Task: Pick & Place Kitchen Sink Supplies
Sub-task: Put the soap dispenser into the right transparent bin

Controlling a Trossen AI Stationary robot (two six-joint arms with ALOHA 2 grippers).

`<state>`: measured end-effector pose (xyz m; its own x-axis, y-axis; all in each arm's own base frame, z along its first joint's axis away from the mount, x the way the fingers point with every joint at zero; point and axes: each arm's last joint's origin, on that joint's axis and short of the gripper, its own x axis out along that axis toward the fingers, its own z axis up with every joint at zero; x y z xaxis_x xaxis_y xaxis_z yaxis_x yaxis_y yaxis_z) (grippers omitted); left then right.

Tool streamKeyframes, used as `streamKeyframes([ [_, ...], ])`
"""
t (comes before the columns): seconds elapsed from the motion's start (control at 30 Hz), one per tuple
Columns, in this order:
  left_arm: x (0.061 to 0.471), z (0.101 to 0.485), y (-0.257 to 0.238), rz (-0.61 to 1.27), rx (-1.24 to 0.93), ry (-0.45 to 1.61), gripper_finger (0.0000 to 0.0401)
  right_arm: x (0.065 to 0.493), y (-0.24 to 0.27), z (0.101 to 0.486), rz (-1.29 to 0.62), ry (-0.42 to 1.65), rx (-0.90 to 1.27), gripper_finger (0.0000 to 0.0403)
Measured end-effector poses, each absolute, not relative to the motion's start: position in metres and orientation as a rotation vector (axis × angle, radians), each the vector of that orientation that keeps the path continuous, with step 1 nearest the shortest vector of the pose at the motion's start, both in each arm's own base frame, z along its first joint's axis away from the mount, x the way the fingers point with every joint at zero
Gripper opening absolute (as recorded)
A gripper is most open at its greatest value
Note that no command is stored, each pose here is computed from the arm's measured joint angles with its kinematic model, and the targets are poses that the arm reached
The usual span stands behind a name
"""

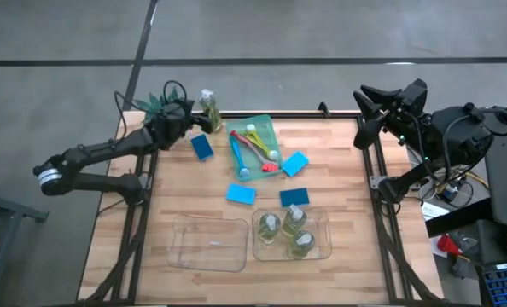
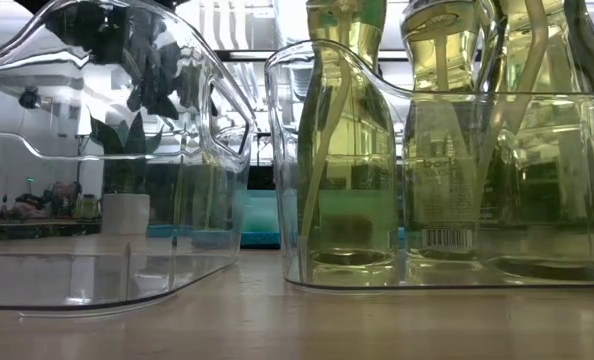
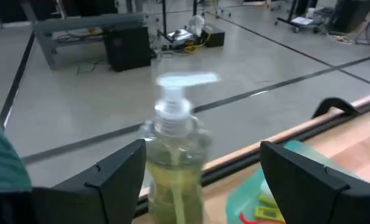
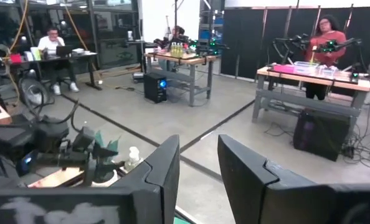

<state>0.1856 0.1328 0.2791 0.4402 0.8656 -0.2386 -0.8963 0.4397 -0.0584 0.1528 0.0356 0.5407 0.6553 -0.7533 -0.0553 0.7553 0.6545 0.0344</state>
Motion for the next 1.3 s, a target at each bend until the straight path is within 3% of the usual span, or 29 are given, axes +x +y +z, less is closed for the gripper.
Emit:
streamKeyframes([
  [0.23,0.176,0.279,0.156,1.107,-0.175,0.172,0.0305,0.162,0.039,0.538,-0.857,0.054,0.036,0.0093],
  [0.4,0.184,0.276,0.165,1.022,-0.148,0.157,0.0305,0.164,0.040,0.537,-0.857,0.056,0.035,0.0084],
  [0.67,0.196,0.269,0.176,1.036,-0.152,0.186,0.0305,0.163,0.040,0.537,-0.857,0.051,0.043,0.0072],
  [1.03,0.207,0.270,0.192,1.068,-0.127,0.215,0.0304,0.163,0.040,0.538,-0.858,0.042,0.050,0.0082],
  [1.17,0.208,0.268,0.193,1.069,-0.139,0.220,0.0281,0.163,0.040,0.538,-0.860,0.042,0.050,0.0075],
  [1.3,0.207,0.267,0.193,1.073,-0.144,0.228,0.0233,0.163,0.038,0.538,-0.871,0.042,0.050,0.0069],
])
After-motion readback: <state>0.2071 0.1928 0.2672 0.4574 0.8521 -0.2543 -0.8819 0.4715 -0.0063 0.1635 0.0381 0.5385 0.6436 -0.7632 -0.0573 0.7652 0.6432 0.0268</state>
